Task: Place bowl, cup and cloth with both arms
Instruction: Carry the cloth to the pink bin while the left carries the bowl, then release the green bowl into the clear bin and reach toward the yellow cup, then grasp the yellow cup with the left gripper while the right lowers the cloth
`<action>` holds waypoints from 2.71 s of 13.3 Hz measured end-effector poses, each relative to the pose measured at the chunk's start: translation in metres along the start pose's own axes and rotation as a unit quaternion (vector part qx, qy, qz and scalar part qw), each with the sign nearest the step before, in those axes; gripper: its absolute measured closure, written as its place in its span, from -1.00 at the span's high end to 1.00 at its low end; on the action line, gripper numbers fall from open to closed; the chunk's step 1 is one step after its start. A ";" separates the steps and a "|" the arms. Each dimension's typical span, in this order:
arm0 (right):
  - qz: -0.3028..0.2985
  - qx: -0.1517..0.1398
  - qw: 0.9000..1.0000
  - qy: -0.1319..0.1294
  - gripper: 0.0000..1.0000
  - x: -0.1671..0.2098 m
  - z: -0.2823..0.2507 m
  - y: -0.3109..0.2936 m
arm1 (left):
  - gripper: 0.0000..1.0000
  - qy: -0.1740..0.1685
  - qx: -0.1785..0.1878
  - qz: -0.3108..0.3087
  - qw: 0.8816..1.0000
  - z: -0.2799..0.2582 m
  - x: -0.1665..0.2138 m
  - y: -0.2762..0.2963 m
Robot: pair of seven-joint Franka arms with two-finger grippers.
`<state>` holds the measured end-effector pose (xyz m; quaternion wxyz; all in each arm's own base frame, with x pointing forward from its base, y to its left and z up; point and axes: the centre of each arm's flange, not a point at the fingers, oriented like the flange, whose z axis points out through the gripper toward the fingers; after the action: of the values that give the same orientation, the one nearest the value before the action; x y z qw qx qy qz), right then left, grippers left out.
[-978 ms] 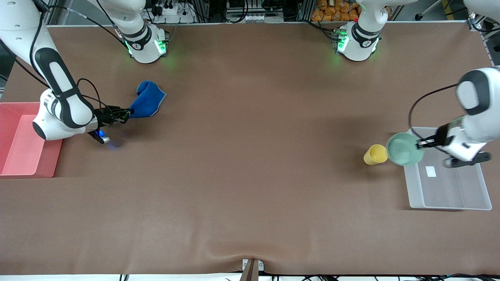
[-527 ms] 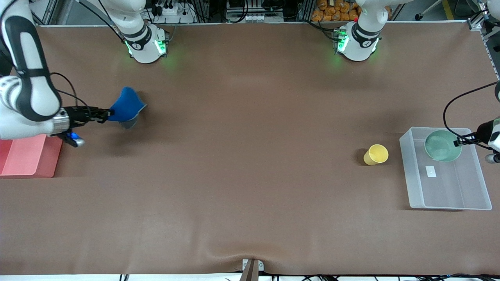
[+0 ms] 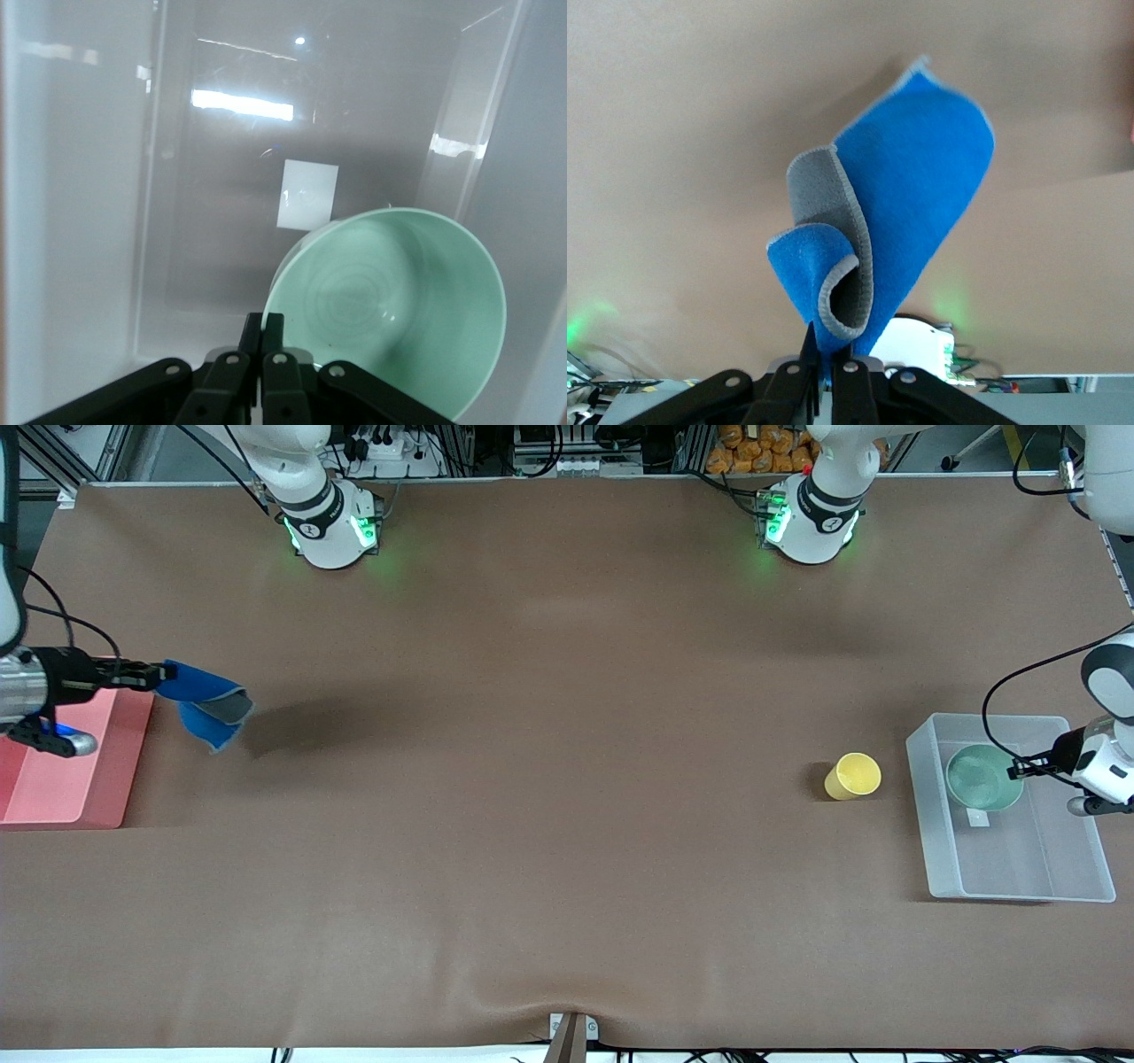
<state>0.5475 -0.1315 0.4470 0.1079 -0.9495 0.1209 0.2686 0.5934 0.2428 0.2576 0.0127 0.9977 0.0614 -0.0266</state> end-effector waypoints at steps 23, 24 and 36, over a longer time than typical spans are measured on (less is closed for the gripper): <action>-0.197 -0.289 0.936 0.048 -0.95 0.062 -0.051 0.204 | 1.00 0.014 -0.018 0.032 0.999 -0.100 0.049 0.126; -0.196 -0.280 0.939 0.040 -0.95 0.066 -0.040 0.223 | 1.00 0.006 -0.015 0.027 0.999 -0.096 0.045 0.149; -0.210 -0.167 0.963 0.033 -0.95 0.119 0.054 0.285 | 1.00 -0.015 0.003 0.012 1.000 0.002 -0.010 0.224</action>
<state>0.5380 -0.4071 0.2988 -0.0018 -0.9665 -0.1244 0.2244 0.6105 0.0192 0.2612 0.0106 0.9979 0.0495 -0.0416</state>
